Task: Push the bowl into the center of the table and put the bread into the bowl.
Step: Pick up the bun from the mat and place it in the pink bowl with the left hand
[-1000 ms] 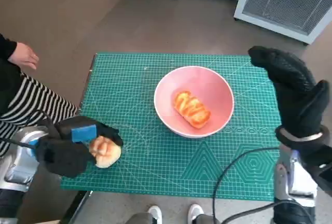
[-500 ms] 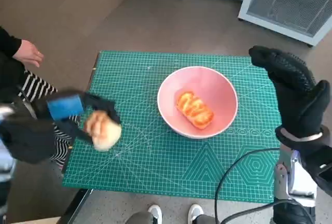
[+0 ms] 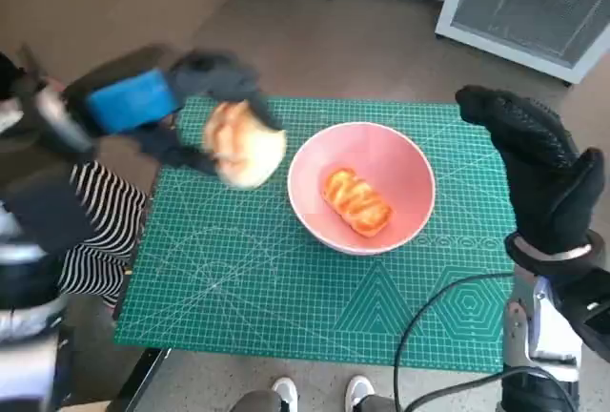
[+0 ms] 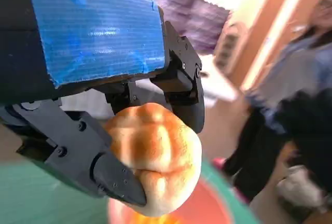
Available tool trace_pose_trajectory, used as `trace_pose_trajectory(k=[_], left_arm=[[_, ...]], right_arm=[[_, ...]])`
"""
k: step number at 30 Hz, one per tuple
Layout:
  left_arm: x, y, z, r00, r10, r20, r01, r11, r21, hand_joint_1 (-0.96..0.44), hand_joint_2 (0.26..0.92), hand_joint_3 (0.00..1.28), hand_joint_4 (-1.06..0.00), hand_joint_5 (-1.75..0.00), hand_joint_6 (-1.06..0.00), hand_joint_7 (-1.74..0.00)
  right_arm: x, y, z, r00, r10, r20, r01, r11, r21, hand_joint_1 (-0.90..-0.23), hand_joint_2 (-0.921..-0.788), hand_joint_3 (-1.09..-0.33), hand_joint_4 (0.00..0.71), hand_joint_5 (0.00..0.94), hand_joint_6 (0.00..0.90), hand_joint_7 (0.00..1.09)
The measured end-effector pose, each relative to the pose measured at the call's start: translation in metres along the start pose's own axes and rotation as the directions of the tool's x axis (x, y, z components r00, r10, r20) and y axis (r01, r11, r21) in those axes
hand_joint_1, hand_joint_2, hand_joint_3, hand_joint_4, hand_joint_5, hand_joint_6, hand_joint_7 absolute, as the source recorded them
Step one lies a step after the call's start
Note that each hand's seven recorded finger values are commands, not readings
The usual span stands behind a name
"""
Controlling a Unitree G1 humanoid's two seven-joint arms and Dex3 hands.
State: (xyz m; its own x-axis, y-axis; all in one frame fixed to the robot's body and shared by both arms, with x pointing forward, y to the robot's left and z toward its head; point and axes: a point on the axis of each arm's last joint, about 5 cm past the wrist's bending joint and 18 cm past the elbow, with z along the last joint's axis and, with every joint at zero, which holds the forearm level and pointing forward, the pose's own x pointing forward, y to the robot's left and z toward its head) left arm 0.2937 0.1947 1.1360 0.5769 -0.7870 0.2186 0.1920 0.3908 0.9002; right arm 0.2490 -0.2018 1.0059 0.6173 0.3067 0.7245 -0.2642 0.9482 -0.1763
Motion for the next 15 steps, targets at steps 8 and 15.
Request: trace_pose_trajectory(k=[8,15], left_arm=[[0.041,-0.010,0.010,0.999,-0.035,0.029,0.035,0.999,0.004,0.00,0.778,0.28,-0.71,-1.14,-0.72,-1.12],[0.067,-0.034,0.006,0.992,-0.114,0.046,0.116,0.992,-0.050,0.00,0.908,0.07,-0.70,-1.14,-0.67,-1.15]], right_arm=[[-0.0030,0.000,-0.001,1.000,-0.004,-0.009,0.004,1.000,-0.001,-0.690,-0.921,-0.671,0.158,0.001,0.077,0.44],[-0.0047,-0.001,0.003,1.000,-0.007,-0.008,0.007,1.000,-0.006,-0.696,-0.921,-0.673,0.157,0.001,0.078,0.44]])
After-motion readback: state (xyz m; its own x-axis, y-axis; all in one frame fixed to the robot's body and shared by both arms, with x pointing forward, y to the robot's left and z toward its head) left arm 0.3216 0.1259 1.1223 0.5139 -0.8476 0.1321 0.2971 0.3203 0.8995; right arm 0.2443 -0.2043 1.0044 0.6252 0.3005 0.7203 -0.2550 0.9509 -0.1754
